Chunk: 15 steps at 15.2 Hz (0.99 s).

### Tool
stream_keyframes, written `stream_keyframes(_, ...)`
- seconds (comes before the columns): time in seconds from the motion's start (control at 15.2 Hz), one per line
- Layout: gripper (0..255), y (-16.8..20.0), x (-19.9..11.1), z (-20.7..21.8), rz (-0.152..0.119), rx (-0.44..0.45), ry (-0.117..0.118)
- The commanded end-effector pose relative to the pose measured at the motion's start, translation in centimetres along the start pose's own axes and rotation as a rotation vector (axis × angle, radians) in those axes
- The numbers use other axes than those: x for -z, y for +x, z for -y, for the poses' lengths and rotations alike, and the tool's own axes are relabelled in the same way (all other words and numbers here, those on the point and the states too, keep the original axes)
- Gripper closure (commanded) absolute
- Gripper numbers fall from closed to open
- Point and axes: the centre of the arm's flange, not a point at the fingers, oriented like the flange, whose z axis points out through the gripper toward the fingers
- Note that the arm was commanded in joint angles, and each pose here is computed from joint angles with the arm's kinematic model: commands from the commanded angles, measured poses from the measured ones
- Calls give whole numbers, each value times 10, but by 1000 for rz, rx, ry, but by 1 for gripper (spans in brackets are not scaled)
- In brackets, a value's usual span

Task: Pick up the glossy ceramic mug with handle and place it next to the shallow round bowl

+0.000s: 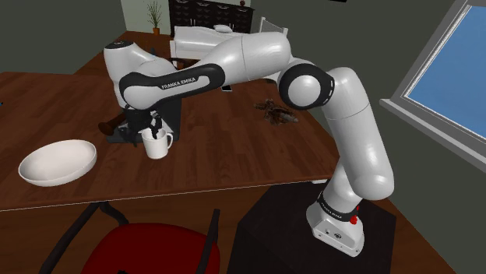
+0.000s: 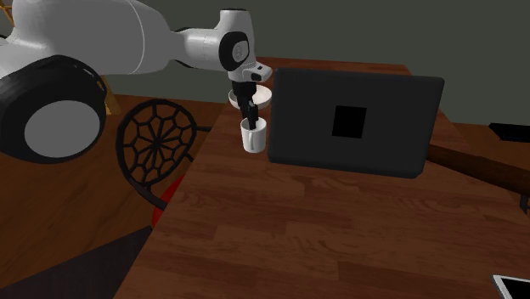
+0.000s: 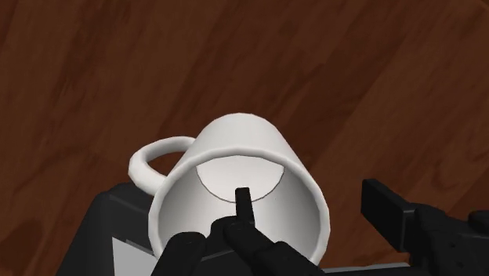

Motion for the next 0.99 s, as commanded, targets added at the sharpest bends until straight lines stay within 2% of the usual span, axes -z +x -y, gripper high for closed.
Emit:
stream_keyframes(0.0, 0, 0, 0, 0, 0, 0, 0)
stream_keyframes(0.2, 0, 0, 0, 0, 0, 0, 0)
stream_keyframes(0.46, 0, 0, 50, 0, 0, 0, 0)
stream_keyframes(0.92, 0, 0, 50, 0, 0, 0, 0)
